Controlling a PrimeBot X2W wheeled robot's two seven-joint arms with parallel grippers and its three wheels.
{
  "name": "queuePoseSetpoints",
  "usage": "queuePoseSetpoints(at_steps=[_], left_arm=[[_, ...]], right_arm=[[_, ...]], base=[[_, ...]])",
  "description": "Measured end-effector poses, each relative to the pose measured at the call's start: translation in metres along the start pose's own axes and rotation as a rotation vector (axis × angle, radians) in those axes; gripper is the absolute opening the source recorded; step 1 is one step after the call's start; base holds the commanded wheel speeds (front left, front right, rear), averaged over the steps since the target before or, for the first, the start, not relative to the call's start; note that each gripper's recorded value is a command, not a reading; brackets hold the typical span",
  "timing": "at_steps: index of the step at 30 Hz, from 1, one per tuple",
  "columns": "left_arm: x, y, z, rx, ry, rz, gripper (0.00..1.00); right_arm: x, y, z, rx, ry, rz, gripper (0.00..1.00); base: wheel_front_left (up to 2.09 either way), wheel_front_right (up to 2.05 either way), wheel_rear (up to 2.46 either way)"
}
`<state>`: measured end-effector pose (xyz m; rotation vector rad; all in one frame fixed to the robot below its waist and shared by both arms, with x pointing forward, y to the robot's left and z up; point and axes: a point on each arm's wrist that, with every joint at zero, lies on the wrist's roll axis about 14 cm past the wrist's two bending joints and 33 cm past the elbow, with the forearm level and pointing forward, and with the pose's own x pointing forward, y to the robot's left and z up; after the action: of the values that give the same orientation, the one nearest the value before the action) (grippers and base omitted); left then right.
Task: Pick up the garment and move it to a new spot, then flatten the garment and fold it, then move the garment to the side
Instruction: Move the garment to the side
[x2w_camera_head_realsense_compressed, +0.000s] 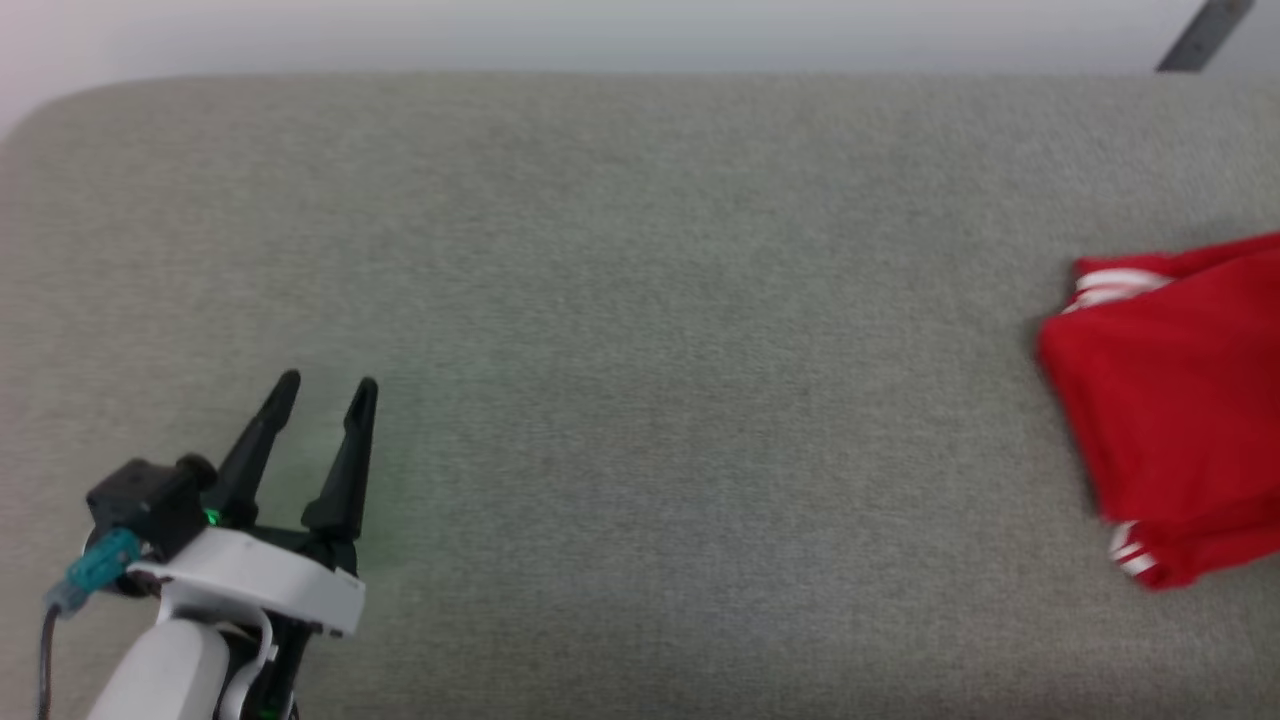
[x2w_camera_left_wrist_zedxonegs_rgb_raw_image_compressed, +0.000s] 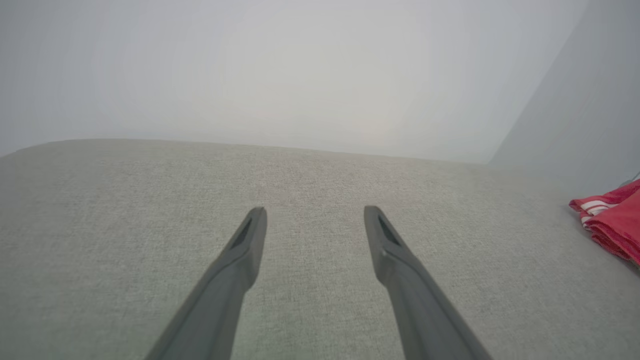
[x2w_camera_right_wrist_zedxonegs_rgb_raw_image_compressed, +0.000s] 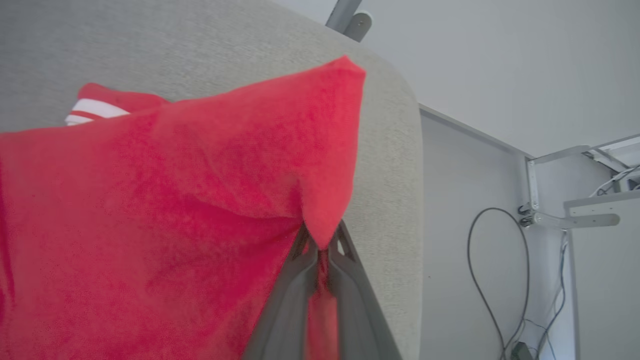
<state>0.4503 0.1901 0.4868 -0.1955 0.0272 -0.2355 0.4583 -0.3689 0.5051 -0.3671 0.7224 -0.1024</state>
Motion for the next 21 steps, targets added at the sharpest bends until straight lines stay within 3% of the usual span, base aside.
queuePoseSetpoints(at_steps=[13, 21], left_arm=[[0.045, -0.022, -0.034, -0.021, 0.054, -0.099, 1.0], [0.057, -0.019, -0.053, -0.025, 0.09, -0.11, 1.0]], right_arm=[[0.006, -0.092, -0.007, -0.182, 0.042, -0.269, 0.0], [0.034, -0.097, -0.042, -0.172, 0.116, -0.298, 0.0]], base=[[0.0, 0.0, 0.0], [0.0, 0.0, 0.0]])
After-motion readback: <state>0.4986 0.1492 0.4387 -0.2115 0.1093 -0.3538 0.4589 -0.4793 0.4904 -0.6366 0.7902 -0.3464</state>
